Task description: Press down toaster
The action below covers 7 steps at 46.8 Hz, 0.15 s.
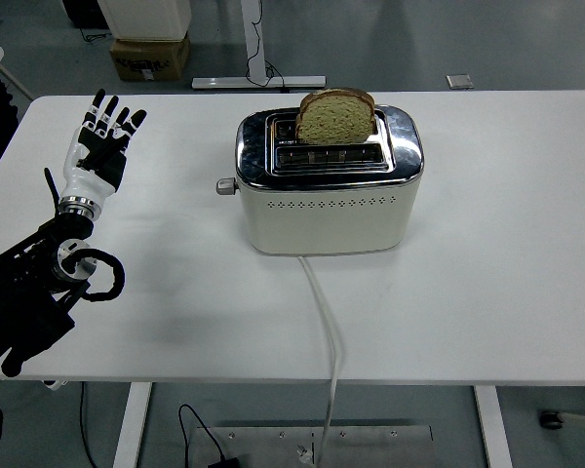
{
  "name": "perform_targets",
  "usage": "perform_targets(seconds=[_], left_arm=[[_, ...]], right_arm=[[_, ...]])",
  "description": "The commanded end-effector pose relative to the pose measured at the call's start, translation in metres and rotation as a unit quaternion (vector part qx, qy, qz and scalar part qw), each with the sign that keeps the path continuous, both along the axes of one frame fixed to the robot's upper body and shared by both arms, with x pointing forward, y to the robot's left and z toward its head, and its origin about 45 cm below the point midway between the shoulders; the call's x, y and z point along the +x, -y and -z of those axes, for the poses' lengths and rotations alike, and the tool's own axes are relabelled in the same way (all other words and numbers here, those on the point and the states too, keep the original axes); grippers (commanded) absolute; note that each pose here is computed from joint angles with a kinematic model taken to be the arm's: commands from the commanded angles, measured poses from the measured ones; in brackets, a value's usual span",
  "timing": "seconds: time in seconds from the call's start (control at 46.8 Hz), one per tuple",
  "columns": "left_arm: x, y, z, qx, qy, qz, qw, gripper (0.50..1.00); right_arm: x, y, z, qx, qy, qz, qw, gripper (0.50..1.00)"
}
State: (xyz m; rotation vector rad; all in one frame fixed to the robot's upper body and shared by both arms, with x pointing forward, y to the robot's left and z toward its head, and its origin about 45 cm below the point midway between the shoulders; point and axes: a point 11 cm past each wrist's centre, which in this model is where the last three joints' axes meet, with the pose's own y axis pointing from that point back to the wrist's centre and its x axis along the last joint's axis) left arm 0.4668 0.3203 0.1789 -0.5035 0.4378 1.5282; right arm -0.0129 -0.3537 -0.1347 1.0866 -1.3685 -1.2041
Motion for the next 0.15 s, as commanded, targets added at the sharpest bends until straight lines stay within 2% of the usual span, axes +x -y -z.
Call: perform_targets(seconds=[0.0,0.128], left_arm=[[0.0001,0.0025,0.0006,-0.002,0.000,0.000,1.000,1.000],[0.0005,0.0022,-0.0003,-0.011,0.002,-0.004,1.000,1.000]], right_arm=[[-0.0003,0.0006,-0.0001,-0.001,0.000,0.000,1.000,0.998],[-0.0002,0.0006,-0.0001,-0.001,0.000,0.001,1.000,0.998]])
